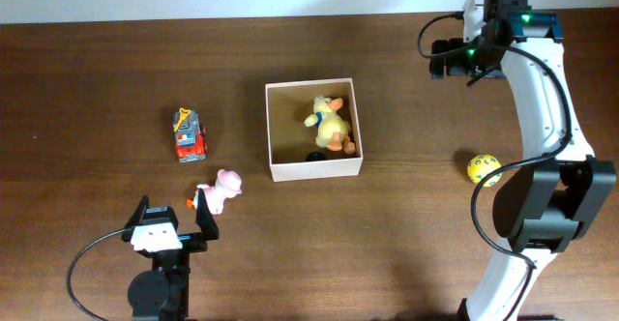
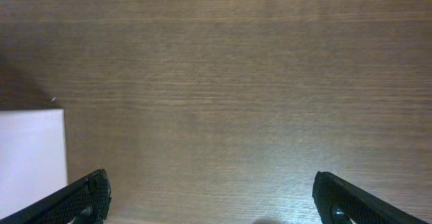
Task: Pack container
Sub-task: 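Raise the right gripper out of the box and move it right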
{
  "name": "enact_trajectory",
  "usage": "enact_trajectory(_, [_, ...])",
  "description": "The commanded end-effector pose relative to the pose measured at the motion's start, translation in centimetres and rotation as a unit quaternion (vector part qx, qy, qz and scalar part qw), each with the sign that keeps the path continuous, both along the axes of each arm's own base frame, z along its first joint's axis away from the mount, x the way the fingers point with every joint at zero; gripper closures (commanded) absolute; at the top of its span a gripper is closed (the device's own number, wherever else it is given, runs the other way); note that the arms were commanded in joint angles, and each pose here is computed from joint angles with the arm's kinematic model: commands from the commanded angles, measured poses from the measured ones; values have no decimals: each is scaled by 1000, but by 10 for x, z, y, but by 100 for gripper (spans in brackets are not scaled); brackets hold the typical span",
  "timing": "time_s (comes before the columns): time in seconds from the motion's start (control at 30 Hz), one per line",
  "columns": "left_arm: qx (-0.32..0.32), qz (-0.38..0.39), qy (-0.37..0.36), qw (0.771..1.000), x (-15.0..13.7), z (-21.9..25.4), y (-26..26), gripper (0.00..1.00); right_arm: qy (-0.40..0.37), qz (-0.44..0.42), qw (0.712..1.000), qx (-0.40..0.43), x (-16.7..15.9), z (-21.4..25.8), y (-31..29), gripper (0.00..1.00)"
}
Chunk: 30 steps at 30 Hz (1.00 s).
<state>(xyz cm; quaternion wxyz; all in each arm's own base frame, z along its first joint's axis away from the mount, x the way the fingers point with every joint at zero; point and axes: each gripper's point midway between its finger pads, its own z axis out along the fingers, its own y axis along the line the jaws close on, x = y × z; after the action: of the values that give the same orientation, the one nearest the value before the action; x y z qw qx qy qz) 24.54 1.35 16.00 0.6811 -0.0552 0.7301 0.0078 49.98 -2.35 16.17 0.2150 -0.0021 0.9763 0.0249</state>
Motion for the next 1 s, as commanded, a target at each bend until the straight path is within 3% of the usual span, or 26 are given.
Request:
enact_trajectory(0.0, [6,-3,0,1000,0,-2,0,1,-10,-23,998,-57,5,6,-26,1])
enact_trajectory(0.37, [6,-3,0,1000,0,-2,0,1,-27,-66,994,-77,9,11,-68,1])
enact_trajectory(0.97, [6,-3,0,1000,0,-2,0,1,-49,-71,993,-84,18,17,-71,1])
